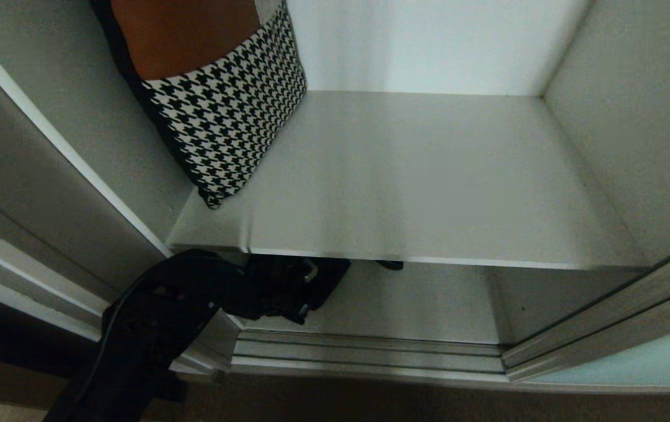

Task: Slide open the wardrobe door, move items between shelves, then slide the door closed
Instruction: Place the bag on the higher shelf

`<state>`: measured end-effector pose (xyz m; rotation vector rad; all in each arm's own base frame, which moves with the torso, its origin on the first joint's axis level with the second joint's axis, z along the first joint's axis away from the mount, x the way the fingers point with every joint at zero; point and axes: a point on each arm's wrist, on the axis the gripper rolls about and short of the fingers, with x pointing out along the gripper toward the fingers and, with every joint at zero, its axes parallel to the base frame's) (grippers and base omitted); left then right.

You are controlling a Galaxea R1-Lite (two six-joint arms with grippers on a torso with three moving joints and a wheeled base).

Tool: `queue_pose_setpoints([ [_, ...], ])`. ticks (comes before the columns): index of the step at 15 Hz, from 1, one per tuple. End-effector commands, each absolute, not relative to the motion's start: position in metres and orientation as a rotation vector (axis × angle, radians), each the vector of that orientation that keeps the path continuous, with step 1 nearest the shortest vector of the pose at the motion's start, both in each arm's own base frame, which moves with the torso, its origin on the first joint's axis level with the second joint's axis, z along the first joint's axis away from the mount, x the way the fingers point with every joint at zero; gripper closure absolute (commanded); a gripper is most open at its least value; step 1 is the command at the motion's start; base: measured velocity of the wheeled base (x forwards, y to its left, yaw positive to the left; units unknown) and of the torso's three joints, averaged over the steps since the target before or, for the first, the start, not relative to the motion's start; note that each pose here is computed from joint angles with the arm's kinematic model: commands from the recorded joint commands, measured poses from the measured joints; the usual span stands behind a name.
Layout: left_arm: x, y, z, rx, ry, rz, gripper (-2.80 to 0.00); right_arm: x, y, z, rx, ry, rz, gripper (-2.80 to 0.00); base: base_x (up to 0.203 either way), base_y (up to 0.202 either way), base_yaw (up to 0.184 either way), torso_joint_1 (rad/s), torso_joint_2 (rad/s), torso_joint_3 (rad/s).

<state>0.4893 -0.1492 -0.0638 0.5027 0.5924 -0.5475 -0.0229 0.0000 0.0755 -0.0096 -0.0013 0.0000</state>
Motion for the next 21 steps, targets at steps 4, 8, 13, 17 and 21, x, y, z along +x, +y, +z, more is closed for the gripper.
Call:
queue_pose_setpoints([
  [4, 0.470, -0.159, -0.040, 0.375, 0.533, -0.516, 0.00, -0.023, 0.000, 0.075, -0.011, -0.002, 0.000, 0.00, 0.000, 0.000, 0.000, 0.000, 0.00, 0.000],
  [8, 0.446, -0.171, -0.028, 0.294, 0.537, -0.486, 0.00, -0.023, 0.000, 0.076, -0.009, -0.003, 0.000, 0.00, 0.000, 0.000, 0.000, 0.000, 0.00, 0.000],
  [13, 0.411, -0.170, -0.024, 0.292, 0.565, -0.488, 0.00, -0.023, 0.000, 0.075, -0.009, -0.002, 0.000, 0.00, 0.000, 0.000, 0.000, 0.000, 0.00, 0.000],
  [17, 0.384, -0.168, -0.007, 0.262, 0.551, -0.497, 0.00, -0.023, 0.000, 0.075, -0.009, 0.000, 0.000, 0.00, 0.000, 0.000, 0.000, 0.000, 0.00, 0.000],
  [21, 0.368, -0.170, 0.022, 0.202, 0.525, -0.427, 0.00, -0.023, 0.000, 0.075, -0.010, -0.001, 0.000, 0.00, 0.000, 0.000, 0.000, 0.000, 0.00, 0.000],
])
